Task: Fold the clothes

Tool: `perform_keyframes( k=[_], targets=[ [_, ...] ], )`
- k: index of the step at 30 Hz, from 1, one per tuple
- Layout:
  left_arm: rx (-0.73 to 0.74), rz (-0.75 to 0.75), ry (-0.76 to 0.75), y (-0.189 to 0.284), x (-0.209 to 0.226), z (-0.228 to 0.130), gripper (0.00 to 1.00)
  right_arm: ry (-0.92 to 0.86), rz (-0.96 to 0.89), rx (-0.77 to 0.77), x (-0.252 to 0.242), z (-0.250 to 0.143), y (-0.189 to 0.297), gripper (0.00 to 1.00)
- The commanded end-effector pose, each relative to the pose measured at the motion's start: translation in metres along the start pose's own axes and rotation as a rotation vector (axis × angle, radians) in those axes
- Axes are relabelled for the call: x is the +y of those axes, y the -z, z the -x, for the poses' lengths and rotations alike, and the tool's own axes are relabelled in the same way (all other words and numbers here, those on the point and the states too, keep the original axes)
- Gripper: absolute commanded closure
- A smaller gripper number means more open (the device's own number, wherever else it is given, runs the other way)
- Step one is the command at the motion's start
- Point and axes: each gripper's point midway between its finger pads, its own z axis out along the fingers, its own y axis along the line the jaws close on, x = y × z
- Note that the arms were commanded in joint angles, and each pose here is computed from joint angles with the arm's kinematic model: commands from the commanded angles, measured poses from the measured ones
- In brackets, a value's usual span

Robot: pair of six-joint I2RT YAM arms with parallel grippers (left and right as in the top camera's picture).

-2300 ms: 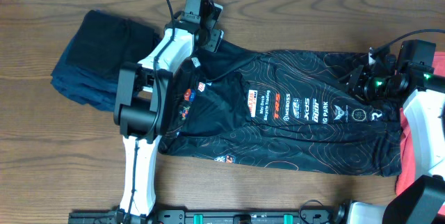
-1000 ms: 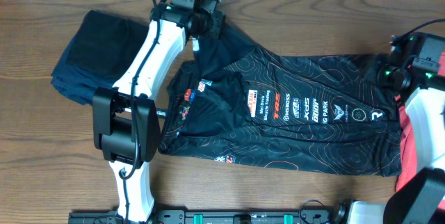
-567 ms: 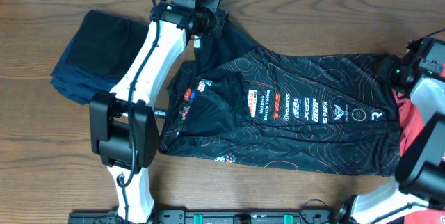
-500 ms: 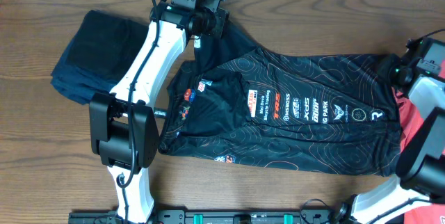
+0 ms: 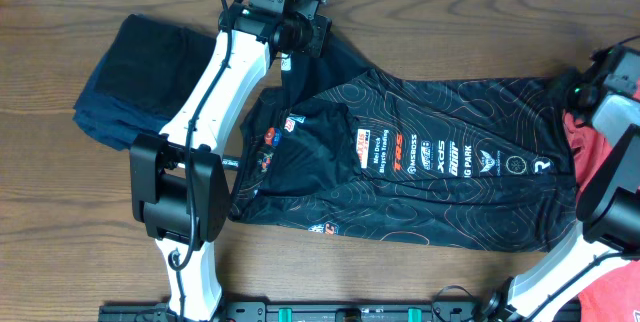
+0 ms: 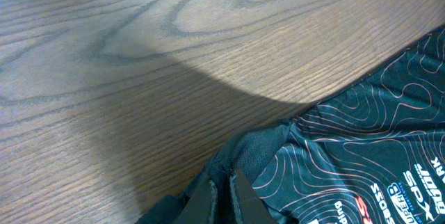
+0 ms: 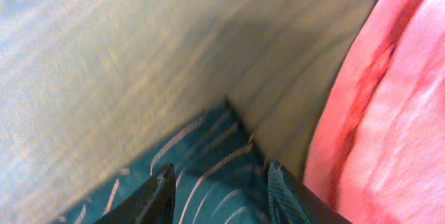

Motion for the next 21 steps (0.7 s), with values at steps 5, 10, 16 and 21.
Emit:
perform_keyframes(
  k=[5,10,16,21],
  targets=[
    [-0.03,-0.011,-0.015,0.012,-0.007,0.01,0.94,-0.011,-0.006,-0.028,-0.007,0.014,0.0,0.57],
    [-0.029,-0.011,-0.014,0.012,-0.007,0.01,0.94,-0.015,-0.004,0.001,-0.011,0.003,-0.016,0.56],
    [-0.029,-0.011,-0.014,0.012,-0.007,0.01,0.94,-0.025,0.044,0.037,-0.006,-0.009,-0.026,0.59],
    [-0.027,-0.011,-0.013,0.012,-0.007,0.01,0.94,-0.023,0.118,0.044,0.006,-0.008,-0.025,0.87]
  ],
)
